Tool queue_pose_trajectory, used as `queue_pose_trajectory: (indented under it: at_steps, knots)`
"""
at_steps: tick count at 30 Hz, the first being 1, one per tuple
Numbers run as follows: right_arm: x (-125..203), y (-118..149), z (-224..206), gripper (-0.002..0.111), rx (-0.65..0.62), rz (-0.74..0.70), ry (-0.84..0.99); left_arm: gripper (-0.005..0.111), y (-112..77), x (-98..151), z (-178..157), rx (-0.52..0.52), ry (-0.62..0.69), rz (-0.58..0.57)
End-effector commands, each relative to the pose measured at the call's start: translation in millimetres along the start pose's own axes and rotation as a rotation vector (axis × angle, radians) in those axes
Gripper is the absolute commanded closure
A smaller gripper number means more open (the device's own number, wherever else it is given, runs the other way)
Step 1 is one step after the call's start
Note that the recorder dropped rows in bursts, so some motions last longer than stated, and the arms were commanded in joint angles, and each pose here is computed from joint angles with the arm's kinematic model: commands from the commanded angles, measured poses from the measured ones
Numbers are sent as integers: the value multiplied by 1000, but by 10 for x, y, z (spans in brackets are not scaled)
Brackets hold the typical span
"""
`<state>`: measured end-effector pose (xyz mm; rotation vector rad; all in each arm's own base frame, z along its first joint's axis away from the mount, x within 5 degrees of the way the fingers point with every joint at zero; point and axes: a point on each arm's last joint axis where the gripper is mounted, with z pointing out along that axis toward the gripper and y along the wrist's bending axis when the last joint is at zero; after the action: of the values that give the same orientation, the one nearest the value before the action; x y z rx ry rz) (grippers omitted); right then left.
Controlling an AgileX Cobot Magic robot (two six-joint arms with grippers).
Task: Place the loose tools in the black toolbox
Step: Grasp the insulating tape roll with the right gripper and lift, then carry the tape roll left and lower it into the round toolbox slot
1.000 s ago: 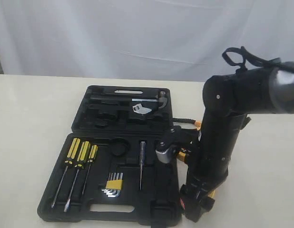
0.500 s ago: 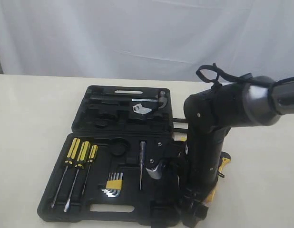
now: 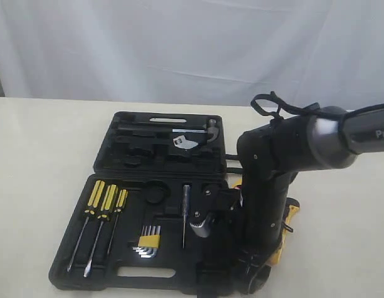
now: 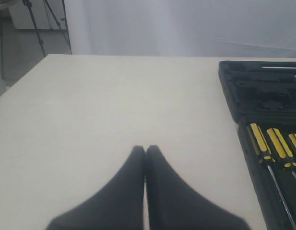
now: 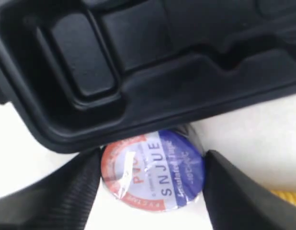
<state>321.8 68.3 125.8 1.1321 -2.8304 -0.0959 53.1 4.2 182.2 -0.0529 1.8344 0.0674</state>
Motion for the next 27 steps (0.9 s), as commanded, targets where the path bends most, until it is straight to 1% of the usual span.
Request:
queue_pose_trajectory:
  at_steps: [1, 3, 6, 8, 9, 10, 12, 13, 15, 17, 19, 21, 25, 27]
  knots:
    - [2, -9, -22, 101, 20, 44, 12, 107, -6, -1, 2, 8, -9, -10]
    - [45, -1, -98, 109, 34, 78, 32, 107, -6, -1, 2, 8, -9, -10]
    - [95, -4, -347, 109, 86, 142, 29, 107, -6, -1, 2, 8, -9, -10]
    - [113, 9, -602, 109, 101, 176, 25, 107, -6, -1, 2, 8, -9, -10]
    - [80, 4, -797, 109, 115, 202, 1, 107, -6, -1, 2, 8, -9, -10]
    - [34, 14, -915, 109, 120, 239, -17, 107, -6, -1, 2, 8, -9, -10]
    - [-110, -16, -1175, 109, 135, 406, -99, 107, -6, -1, 2, 8, -9, -10]
    - [-228, -33, -1309, 109, 139, 453, -160, 107, -6, -1, 2, 8, -9, -10]
    - [-493, -42, -1506, 109, 108, 447, -266, 107, -6, -1, 2, 8, -9, -10]
    - [-785, -76, -1533, 109, 87, 430, -320, 107, -6, -1, 2, 8, -9, -10]
    - [-992, -92, -1541, 109, 86, 429, -355, 107, -6, -1, 2, 8, -9, -10]
    - [-1333, -144, -1344, 109, 75, 441, -362, 107, -6, -1, 2, 8, -9, -10]
    - [-1625, -192, -909, 109, 55, 479, -308, 107, -6, -1, 2, 8, -9, -10]
    - [-1667, -233, -712, 109, 51, 523, -270, 107, -6, -1, 2, 8, -9, -10]
